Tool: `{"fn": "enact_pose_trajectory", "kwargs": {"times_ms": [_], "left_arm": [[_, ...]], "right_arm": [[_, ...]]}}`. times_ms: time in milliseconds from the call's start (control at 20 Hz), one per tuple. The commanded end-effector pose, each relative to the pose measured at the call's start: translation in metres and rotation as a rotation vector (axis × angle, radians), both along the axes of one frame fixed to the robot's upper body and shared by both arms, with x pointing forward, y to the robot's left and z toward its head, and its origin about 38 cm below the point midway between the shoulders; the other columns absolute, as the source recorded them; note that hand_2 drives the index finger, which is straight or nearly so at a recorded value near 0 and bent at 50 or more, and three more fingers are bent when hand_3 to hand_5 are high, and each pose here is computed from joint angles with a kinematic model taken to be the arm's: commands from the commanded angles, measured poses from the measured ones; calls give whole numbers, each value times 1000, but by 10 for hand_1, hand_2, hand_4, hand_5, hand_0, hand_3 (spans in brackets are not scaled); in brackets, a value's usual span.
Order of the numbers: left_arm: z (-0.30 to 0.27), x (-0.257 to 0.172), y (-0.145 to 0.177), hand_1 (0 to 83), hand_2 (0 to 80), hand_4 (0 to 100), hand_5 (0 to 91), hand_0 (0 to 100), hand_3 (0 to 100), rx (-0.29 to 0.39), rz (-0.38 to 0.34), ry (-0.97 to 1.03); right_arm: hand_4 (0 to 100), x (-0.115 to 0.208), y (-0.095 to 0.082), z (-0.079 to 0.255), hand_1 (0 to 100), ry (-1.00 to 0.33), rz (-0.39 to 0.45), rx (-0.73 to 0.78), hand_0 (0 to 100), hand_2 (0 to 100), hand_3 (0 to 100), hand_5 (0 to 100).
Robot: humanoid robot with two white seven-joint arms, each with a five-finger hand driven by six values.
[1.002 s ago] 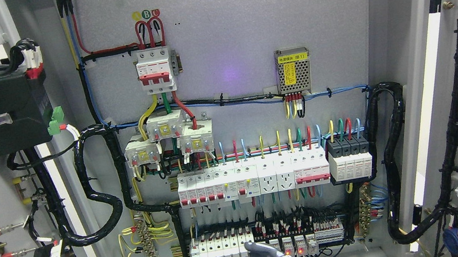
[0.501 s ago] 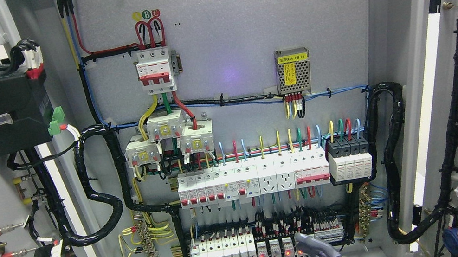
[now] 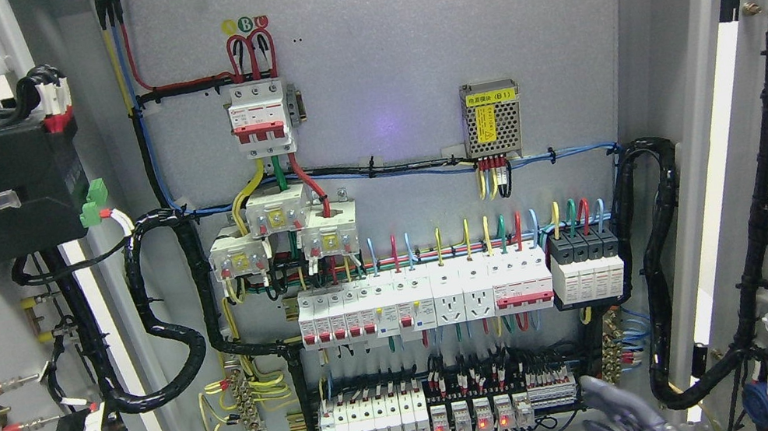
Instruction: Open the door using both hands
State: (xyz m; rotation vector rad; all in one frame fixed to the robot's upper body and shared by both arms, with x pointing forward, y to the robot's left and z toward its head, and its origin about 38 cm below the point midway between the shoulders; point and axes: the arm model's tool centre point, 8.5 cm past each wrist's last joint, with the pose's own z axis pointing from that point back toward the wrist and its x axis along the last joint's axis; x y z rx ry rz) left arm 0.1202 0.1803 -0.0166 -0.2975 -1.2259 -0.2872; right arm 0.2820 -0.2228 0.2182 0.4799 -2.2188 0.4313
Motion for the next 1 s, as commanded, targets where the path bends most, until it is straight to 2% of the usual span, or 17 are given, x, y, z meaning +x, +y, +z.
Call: {"fn": "enact_pose_trajectory", "kwargs": {"times_ms": [0, 250, 451, 801, 952], "left_arm": [[90, 32, -12, 0, 0, 0, 0, 0, 0, -121, -35, -259], [108, 55, -11, 0, 0, 0, 0, 0, 0, -170, -28, -327], [118, 70, -12, 0, 0, 0, 0, 0, 0, -170, -38, -381], [135, 77, -2, 0, 0, 0, 0, 0, 0, -164, -76, -518], [142, 76, 4, 0, 0, 0, 0, 0, 0, -175, -76, -588]], "right_arm": [[0, -12, -58, 11, 0, -39, -144, -74, 0, 0, 0, 0], [0, -17, -79, 19, 0, -51, -147, 66, 0, 0, 0, 0], [0, -20, -97, 24, 0, -53, -170, 114, 0, 0, 0, 0], [0, -19, -105, 33, 0, -61, -159, 43, 0, 0, 0, 0], [0, -19, -109, 35, 0, -53, -145, 87, 0, 0, 0, 0]]}}
